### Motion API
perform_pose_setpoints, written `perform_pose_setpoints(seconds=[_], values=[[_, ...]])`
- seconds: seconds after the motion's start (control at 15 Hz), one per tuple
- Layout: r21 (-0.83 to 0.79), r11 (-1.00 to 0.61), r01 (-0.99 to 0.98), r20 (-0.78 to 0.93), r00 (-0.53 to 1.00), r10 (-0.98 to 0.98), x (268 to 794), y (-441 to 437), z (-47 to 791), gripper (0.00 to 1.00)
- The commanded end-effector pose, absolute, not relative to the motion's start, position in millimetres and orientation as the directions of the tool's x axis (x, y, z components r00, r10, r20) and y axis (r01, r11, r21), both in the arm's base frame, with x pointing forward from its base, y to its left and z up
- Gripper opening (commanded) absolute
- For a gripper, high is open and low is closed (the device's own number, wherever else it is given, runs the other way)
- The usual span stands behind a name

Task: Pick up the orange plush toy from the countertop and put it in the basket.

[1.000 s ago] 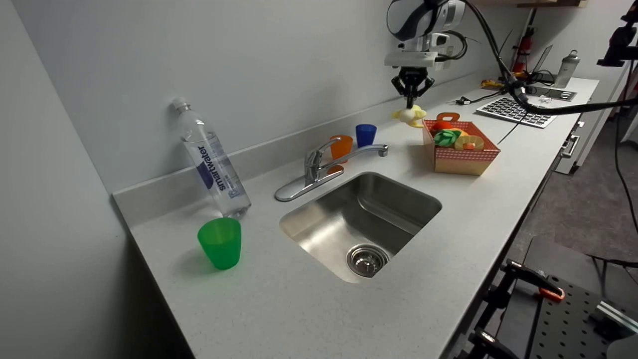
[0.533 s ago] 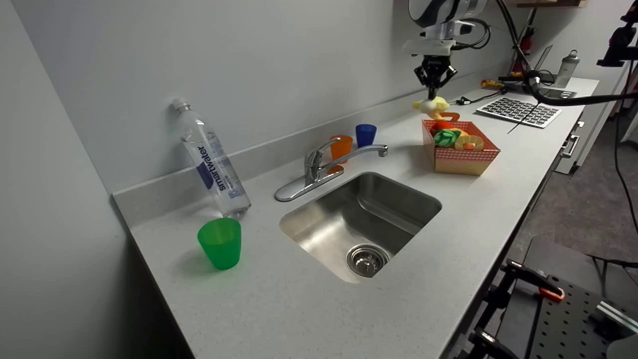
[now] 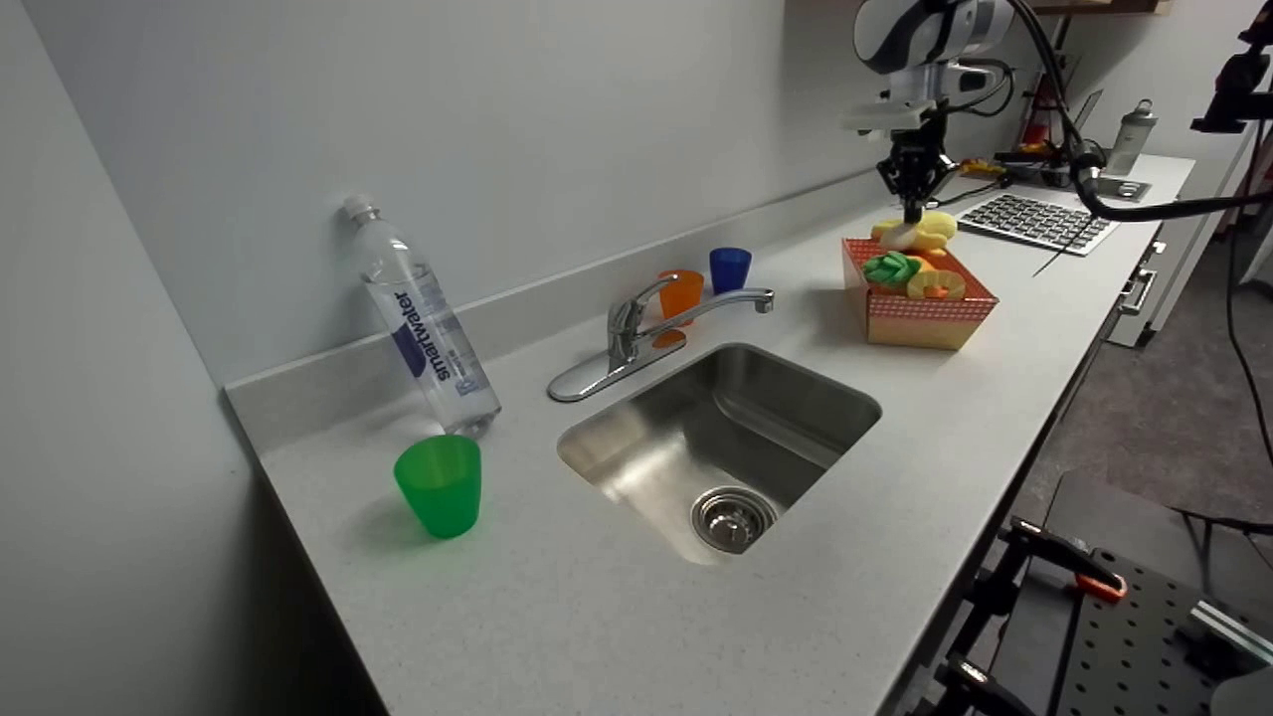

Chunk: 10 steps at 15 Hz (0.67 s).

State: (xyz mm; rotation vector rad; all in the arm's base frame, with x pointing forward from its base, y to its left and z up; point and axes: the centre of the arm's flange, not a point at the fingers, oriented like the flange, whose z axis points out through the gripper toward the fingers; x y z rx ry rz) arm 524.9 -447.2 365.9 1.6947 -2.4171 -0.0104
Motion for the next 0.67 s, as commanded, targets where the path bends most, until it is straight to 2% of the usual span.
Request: perform_pose_setpoints(seconds=[0.0,0.4,0.6], values=[[0.174,0.419,-0.891,0.116,-0.404,-0.908,505,-453,338,0.01],[0.201,0.368,-0.908,0.132,-0.347,-0.928,507,-442,318,0.01],[0.172,0.246,-0.954,0.156,-0.221,-0.963,521,-415,322,0.01]])
